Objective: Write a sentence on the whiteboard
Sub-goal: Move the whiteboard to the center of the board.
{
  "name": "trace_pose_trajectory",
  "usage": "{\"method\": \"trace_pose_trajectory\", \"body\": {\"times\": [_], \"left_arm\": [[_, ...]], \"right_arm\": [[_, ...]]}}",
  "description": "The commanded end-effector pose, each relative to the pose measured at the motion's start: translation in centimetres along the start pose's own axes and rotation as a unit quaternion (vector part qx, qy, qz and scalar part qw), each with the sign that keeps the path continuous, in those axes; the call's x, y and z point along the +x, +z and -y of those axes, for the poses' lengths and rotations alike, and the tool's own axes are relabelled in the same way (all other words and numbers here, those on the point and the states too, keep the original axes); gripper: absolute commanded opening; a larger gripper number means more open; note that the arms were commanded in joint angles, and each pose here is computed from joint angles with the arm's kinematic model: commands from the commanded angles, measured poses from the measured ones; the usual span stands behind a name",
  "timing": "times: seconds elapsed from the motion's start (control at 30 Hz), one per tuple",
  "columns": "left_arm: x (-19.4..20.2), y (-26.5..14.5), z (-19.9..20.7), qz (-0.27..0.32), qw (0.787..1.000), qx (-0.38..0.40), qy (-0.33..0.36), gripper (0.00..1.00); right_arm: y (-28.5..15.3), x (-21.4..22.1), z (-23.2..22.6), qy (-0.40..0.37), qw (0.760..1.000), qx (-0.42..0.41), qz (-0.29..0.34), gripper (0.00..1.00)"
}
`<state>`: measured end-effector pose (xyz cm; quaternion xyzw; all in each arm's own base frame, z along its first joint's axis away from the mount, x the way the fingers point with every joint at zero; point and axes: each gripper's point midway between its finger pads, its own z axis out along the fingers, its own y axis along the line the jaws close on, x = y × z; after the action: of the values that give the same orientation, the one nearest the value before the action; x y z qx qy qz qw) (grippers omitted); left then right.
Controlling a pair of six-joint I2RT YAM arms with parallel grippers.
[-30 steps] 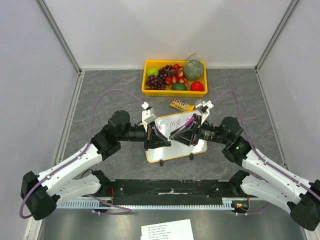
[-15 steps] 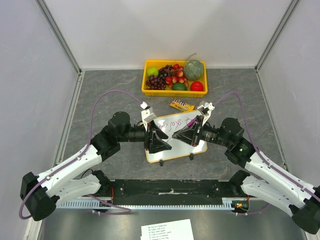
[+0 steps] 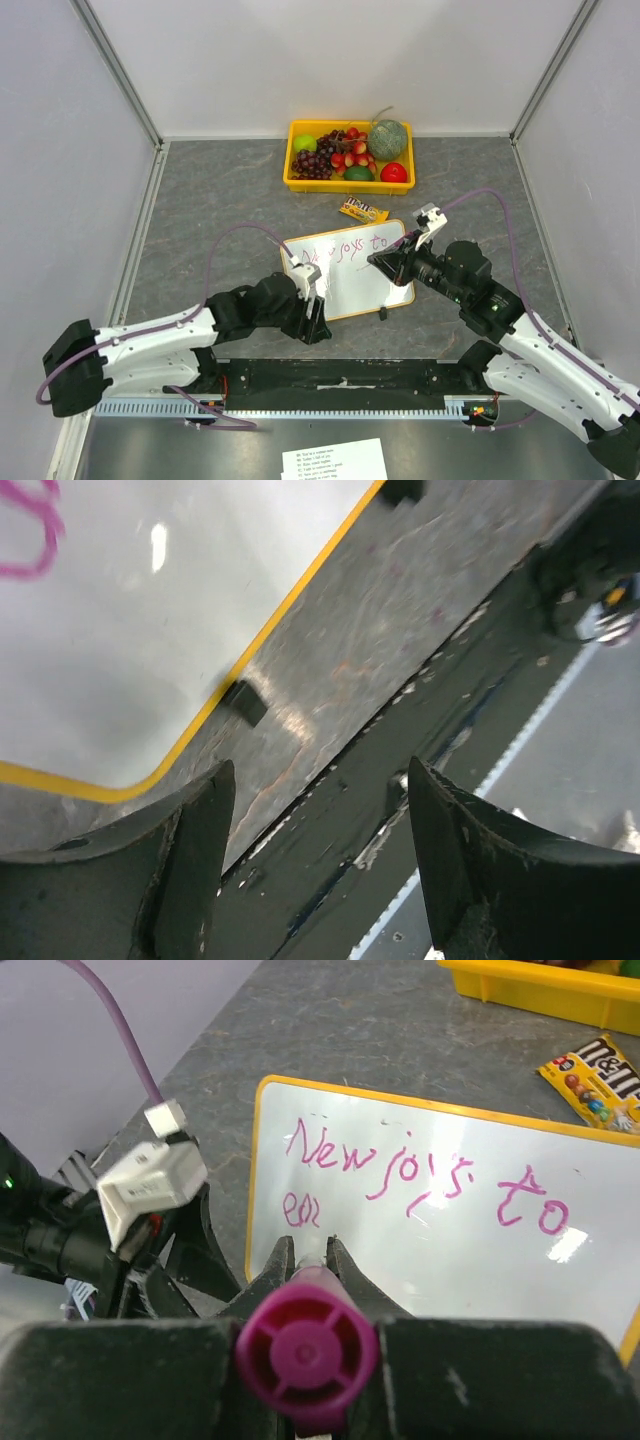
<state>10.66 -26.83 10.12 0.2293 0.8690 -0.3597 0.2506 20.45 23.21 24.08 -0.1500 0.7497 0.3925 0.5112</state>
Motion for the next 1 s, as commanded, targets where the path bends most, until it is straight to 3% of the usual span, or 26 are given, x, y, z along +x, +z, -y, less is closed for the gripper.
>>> {"method": "trace_pose_trajectory", "body": {"times": [0.0,0.23,0.7,0.97], "left_arm": [[1.8,2.0,-2.0,0.001,0.996,-0.066,-0.067,0.74],[3.3,4.9,-3.6,-0.001,0.993,-0.085,-0.075,0.73],[2.7,7.2,-6.8,0.021,0.98,-0.173,-0.093,0.42],[1.8,9.3,-8.1,0.023,0.976,-0.197,-0.09,0.4]], "right_arm": [[-0.5,-1.5,0.6,-0.021,0.999,0.024,0.02,0.0],[-0.9,-1.5,0.8,-0.027,0.999,0.03,0.022,0.0],[0.0,-0.3,1.2,-0.033,0.999,0.019,0.0,0.0],[0.8,-1.4,2.1,-0.01,0.999,-0.039,0.016,0.0]]}}
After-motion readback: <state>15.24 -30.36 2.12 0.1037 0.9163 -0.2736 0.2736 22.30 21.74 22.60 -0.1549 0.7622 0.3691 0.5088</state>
